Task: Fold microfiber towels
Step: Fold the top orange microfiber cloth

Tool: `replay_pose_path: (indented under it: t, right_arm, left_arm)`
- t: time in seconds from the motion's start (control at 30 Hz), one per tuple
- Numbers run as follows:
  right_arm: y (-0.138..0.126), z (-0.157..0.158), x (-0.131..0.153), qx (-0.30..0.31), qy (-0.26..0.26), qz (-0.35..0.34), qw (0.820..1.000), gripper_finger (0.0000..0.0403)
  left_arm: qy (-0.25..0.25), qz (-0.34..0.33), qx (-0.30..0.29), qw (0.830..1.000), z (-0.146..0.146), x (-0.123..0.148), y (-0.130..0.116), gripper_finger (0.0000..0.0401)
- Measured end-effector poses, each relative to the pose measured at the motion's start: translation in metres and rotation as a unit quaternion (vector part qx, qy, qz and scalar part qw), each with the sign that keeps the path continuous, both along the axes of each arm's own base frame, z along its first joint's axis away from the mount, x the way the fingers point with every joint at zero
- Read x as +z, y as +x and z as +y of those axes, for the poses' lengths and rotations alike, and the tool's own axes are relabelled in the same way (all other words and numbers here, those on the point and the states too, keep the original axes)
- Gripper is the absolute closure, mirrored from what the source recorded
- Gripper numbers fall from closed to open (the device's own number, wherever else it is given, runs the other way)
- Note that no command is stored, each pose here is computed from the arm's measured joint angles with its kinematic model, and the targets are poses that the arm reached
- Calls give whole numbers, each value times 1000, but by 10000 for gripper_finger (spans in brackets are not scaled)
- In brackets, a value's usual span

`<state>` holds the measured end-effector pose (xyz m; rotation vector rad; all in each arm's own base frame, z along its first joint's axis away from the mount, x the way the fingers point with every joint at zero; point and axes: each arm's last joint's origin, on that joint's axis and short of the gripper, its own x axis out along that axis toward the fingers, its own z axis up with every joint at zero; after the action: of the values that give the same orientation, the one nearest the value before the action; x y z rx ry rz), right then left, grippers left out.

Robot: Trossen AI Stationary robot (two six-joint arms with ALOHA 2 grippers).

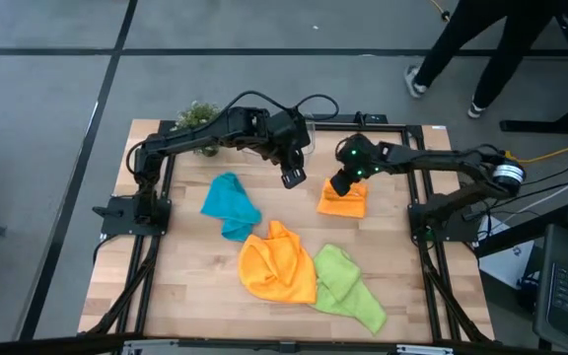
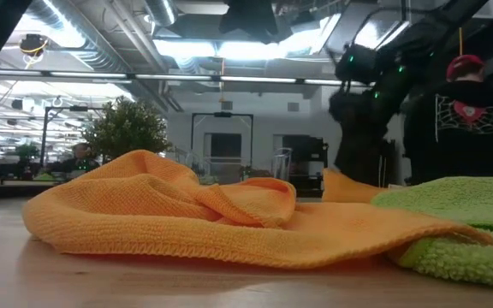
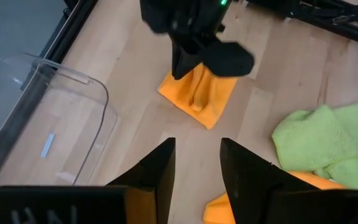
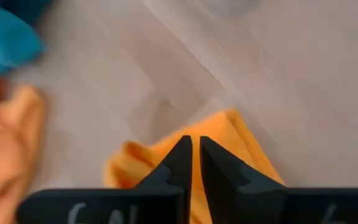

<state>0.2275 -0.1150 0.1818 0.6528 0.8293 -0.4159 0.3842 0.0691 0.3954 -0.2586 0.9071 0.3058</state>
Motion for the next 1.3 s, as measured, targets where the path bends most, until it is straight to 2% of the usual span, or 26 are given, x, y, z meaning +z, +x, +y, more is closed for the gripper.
replay_pose_path:
  t: [0.1, 0.27, 0.37, 0.47, 0.57, 0.83, 0.93, 1.2, 1.3]
  right_arm:
    - [-6, 3, 18, 20, -26, -35, 999, 359]
    - [-9, 9, 38, 80, -98, -81, 989, 356]
    - [-4, 13, 43, 85, -110, -104, 985, 356]
    - [0, 15, 38, 83, -77, -106, 988, 353]
    - [4, 16, 32, 96, -32, -114, 988, 329]
    - [15, 12, 8, 119, 0, -83, 989, 183]
    - [18, 11, -2, 145, -6, -68, 987, 149]
    - [25, 12, -23, 209, -41, -32, 977, 133]
    - [27, 14, -30, 218, -37, -21, 975, 133]
  left_arm:
    - [3, 1, -5, 1000, 0, 0, 0, 283]
    - [5, 1, -6, 1000, 0, 0, 0, 283]
    - [5, 1, -7, 1000, 0, 0, 0, 283]
    - [5, 1, -7, 1000, 0, 0, 0, 283]
    - [4, 1, -7, 1000, 0, 0, 0, 283]
    - [5, 1, -7, 1000, 0, 0, 0, 283]
    - [5, 1, -7, 1000, 0, 0, 0, 283]
    - [5, 1, -7, 1000, 0, 0, 0, 283]
    - [10, 2, -3, 1000, 0, 0, 0, 283]
